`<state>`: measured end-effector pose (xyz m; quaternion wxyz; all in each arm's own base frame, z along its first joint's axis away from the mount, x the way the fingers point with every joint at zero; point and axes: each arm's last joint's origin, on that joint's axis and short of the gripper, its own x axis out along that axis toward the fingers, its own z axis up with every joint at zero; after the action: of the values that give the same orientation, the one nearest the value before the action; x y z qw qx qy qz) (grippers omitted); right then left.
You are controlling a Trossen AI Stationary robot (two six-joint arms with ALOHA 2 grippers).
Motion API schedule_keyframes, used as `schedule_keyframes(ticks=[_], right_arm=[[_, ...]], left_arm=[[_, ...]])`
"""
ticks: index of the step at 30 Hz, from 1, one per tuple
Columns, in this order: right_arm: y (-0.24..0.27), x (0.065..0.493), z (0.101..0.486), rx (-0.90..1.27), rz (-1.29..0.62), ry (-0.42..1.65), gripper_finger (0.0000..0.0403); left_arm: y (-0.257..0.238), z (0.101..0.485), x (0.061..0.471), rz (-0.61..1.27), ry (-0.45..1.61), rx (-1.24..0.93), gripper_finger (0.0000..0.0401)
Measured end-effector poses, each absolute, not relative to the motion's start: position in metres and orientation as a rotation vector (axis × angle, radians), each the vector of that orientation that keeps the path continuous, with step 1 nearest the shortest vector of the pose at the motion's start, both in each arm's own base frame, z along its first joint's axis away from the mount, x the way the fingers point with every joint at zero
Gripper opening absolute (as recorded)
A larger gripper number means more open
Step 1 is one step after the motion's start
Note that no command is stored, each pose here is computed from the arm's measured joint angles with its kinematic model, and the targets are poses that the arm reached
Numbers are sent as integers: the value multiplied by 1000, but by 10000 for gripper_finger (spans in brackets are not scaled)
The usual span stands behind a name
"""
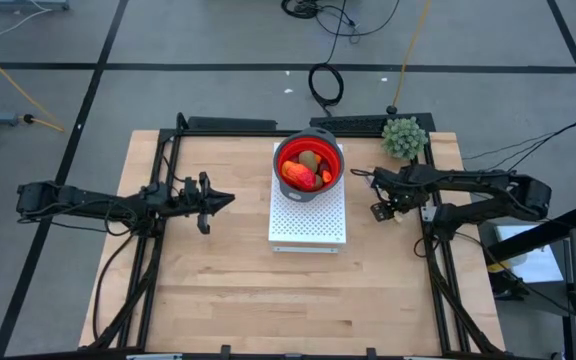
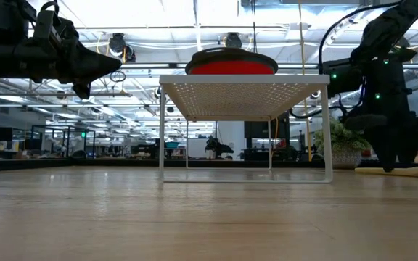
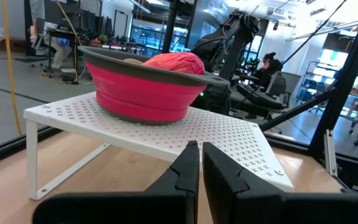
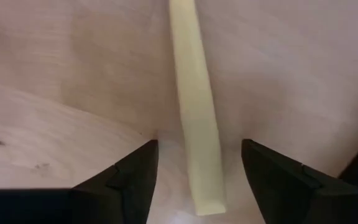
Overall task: Pick & Place Fruit
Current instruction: Put the yellow knife on the shelf
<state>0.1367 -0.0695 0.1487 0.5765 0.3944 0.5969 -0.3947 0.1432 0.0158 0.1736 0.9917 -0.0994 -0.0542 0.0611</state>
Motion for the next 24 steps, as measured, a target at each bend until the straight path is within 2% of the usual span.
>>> schedule_keyframes(ticks=[14,24], right_arm=[[-64,129,135,1064,-991,1354,165],[-62,126,135,1153,-1090,1347,76]], left_arm=[[16,174,143,123,-110,-200,19],[16,174,143,122,-114,-201,19]])
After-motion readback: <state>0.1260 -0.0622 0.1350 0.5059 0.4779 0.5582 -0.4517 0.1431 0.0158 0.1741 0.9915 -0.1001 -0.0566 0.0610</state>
